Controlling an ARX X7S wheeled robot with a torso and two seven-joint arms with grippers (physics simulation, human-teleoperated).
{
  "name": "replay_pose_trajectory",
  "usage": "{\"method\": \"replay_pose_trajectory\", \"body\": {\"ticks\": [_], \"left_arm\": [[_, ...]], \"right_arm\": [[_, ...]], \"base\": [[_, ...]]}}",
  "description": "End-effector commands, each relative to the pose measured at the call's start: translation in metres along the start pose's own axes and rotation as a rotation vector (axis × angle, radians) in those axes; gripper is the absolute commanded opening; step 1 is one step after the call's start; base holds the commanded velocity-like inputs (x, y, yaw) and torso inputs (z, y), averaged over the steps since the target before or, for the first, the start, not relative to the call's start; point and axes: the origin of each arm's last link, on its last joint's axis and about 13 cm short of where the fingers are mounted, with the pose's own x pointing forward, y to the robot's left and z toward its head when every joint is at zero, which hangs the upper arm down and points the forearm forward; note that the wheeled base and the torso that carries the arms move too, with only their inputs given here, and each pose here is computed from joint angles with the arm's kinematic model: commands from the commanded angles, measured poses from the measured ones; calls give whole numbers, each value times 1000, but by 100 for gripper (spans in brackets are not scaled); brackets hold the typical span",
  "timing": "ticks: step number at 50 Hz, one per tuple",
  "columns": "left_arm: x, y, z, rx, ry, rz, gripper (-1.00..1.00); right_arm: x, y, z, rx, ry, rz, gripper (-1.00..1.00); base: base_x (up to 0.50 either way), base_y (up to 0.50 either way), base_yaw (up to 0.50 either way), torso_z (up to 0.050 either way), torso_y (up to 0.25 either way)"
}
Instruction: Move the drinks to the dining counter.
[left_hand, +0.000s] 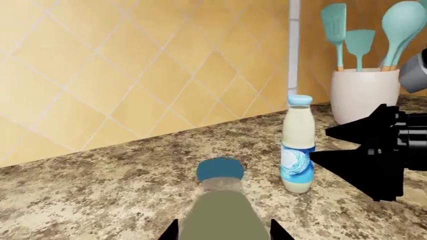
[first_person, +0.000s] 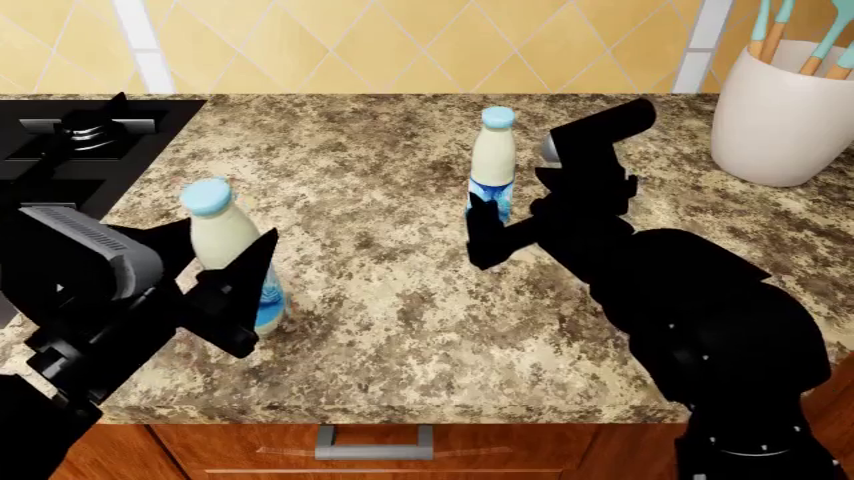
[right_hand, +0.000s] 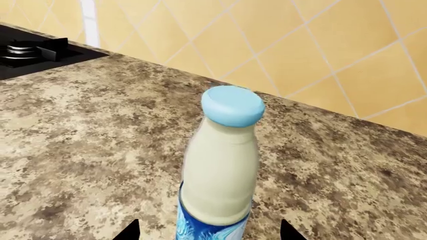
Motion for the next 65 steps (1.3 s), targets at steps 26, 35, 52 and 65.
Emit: {"method": "replay_pose_trajectory", "body": {"ticks": [26, 35, 52, 65], "left_arm": [[-13, -6, 37, 24, -183, 95, -100], [-10, -7, 38, 25, -185, 95, -100], [-12, -6, 36, 26, -187, 108, -100], [-11, -5, 37, 23, -189, 103, -100]], "right_arm": [[57, -14, -1, 29, 69, 42, -100], [18, 0, 14, 41, -95, 69, -100], [-34, 19, 44, -23, -345, 90, -100], [-31, 20, 44, -27, -345, 97, -100]], "base": [[0, 0, 0, 0, 0], [0, 0, 0, 0, 0], [0, 0, 0, 0, 1], [1, 500, 0, 0, 1]]}}
